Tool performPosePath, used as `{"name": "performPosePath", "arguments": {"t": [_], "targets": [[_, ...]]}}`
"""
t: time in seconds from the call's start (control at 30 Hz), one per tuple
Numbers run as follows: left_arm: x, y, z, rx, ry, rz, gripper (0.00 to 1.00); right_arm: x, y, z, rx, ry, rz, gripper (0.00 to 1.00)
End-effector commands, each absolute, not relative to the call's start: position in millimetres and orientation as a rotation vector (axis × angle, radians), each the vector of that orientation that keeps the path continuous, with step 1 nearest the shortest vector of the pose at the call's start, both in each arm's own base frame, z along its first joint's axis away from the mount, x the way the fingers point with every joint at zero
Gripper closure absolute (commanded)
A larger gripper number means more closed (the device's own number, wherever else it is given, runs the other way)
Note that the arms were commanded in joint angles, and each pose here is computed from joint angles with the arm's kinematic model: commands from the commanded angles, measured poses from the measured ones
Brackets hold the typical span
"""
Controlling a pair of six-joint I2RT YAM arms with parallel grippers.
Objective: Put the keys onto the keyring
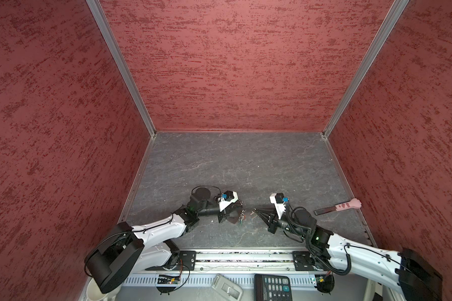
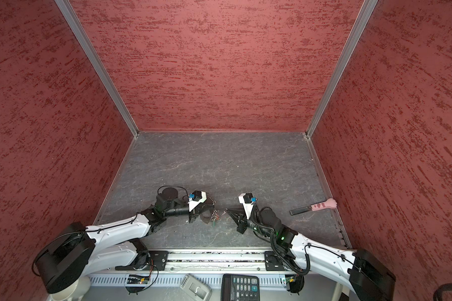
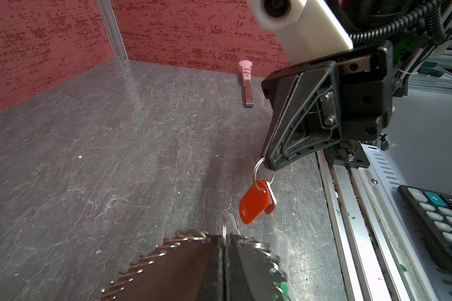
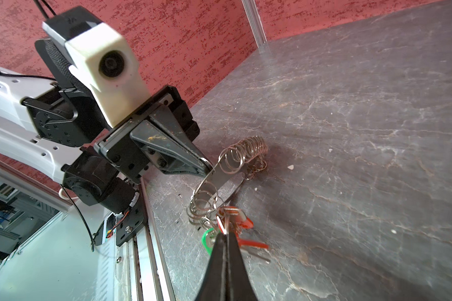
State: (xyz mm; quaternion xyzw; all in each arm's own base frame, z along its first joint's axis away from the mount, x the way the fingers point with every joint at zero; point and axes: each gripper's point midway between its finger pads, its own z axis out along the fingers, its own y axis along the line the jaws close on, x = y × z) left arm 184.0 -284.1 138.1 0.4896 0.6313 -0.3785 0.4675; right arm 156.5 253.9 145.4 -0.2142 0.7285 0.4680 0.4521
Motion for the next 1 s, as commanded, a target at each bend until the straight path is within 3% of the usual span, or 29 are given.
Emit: {"name": "performPosePath", "arguments": {"t": [0.0, 0.97], "targets": [[183.4, -286.3, 152.5, 1.204, 1.478, -0.927, 1.00, 156.6, 259.3, 177.1, -0.551, 1.629, 1.188, 1.00], [147.5, -289.9, 165.8, 1.310, 1.317, -1.110, 1.00, 148.3, 291.3, 207.3, -0.713, 1.411, 1.273, 1.00]]}}
